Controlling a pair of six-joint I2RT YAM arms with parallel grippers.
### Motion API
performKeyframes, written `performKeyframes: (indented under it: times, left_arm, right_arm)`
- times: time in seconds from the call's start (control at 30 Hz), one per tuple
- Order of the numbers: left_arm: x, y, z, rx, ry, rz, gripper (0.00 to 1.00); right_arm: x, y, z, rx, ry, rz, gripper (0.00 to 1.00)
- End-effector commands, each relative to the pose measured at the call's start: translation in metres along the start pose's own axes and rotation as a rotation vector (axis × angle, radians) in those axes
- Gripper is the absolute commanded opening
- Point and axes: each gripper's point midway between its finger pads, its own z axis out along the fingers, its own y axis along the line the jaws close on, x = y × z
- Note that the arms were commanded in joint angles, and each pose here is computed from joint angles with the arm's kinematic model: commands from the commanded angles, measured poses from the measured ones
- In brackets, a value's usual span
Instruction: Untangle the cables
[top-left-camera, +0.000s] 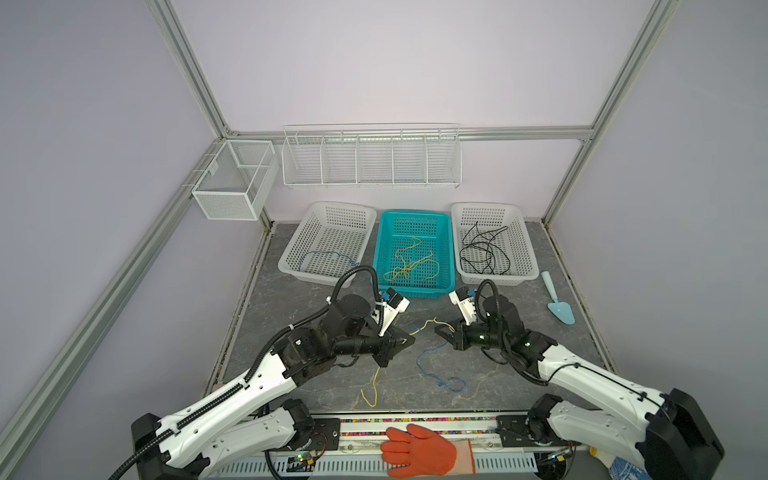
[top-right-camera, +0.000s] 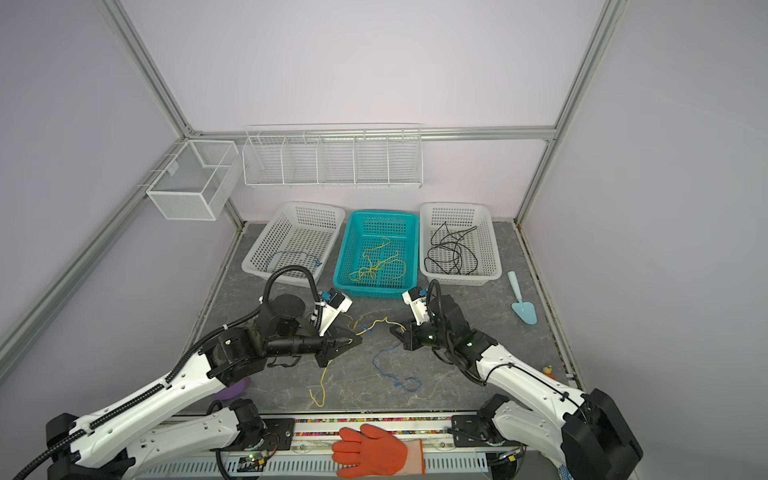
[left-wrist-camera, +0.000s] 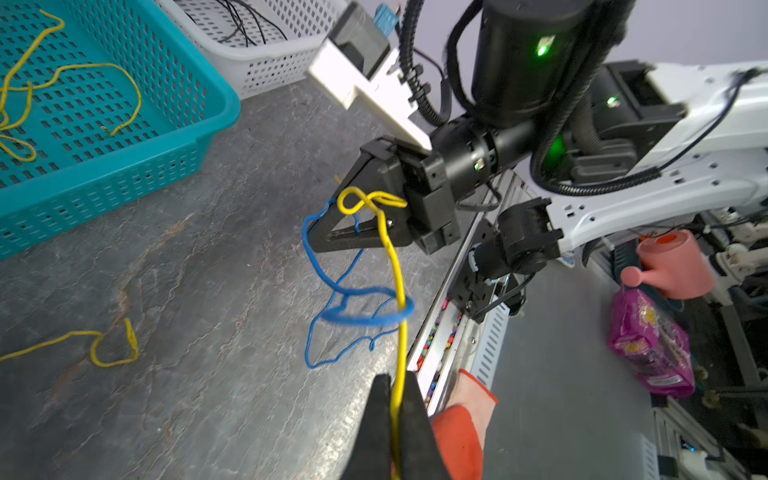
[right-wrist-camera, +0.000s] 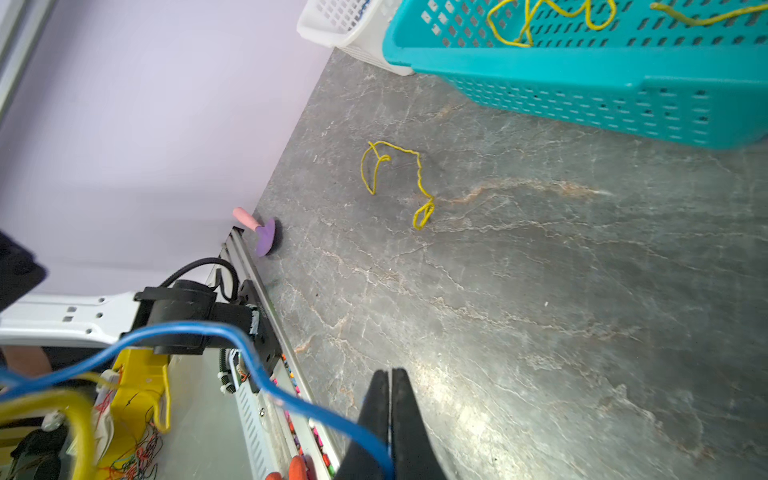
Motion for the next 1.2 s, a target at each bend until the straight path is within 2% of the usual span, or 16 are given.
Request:
performKeyframes:
  times: [0.0, 0.1, 0.3, 0.57, 0.83, 0.97, 1.17]
  left_arm:
    - [-0.043, -0.016, -0.028, 0.048, -0.214, -0.033, 0.00]
    - [-0.060, -0.012, -0.057, 0.042, -0.338, -0.075, 0.00]
    - [-0.079, -0.006, -0.096, 0.041, -0.491, -0.127, 0.00]
    - [-0.113, -0.030, -0.157, 0.016, -0.674, -0.065, 0.00]
    - [-0.137, -0.064, -0.229, -0.057, -0.796, 0.023, 0.00]
    - [-0.138, -0.065, -0.230, -0.066, -0.777, 0.012, 0.00]
    - [-0.136, -0.037, -0.191, -0.134, -0.667, -0.022, 0.00]
  right_arm:
    - [0.005, -0.025, 0.007, 0.113, 0.007, 0.063, 0.06]
    - [0.013, -0.038, 0.011, 0.156, 0.018, 0.092, 0.06]
    - [0.027, -0.059, 0.017, 0.226, 0.048, 0.118, 0.06]
    - [0.042, -0.086, 0.022, 0.321, 0.097, 0.159, 0.06]
    - [0.059, -0.115, 0.025, 0.395, 0.161, 0.251, 0.06]
    - [0.053, -0.105, 0.027, 0.337, 0.145, 0.245, 0.06]
    - [0.033, -0.088, 0.013, 0.298, 0.061, 0.157, 0.06]
